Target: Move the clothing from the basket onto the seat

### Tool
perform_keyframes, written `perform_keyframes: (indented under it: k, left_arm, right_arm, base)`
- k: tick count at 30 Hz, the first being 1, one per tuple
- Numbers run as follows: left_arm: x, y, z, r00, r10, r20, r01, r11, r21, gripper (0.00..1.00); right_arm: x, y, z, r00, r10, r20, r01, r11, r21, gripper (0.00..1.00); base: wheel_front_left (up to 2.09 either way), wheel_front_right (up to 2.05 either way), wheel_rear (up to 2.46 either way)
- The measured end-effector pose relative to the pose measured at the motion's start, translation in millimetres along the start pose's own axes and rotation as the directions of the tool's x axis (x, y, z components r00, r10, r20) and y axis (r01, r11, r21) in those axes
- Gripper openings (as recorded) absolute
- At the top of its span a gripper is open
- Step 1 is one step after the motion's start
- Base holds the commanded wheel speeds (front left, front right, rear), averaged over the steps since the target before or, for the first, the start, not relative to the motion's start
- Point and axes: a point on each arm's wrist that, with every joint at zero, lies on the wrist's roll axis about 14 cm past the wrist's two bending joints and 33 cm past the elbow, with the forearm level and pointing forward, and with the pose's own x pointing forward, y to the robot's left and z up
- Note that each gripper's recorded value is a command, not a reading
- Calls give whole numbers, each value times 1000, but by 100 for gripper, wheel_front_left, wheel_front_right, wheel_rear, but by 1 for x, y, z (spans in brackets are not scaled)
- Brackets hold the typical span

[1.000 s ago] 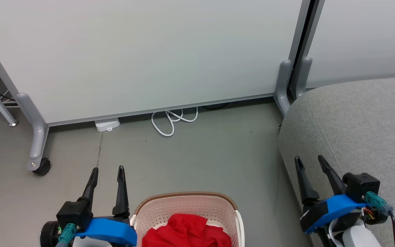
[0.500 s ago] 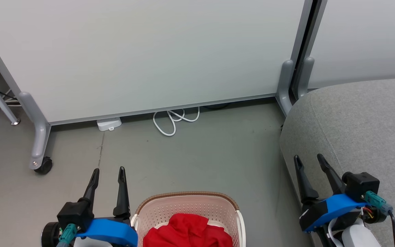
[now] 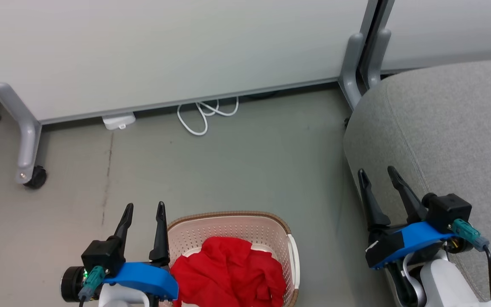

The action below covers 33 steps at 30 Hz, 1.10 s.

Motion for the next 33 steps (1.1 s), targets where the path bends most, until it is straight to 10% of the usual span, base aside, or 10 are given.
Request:
perform_keyframes:
  k: [17, 33]
  left_arm:
    - [80, -21, -151, 875, -149, -460, 172, 985, 8, 100]
    - [76, -18, -304, 569, -178, -803, 262, 965, -28, 100]
  right_arm:
    - [45, -39, -54, 995, -63, -82, 66, 997, 27, 100]
    - [50, -79, -125, 965, -137, -222, 149, 988, 40, 100]
  base:
    - [0, 0, 0]
    - [0, 0, 0]
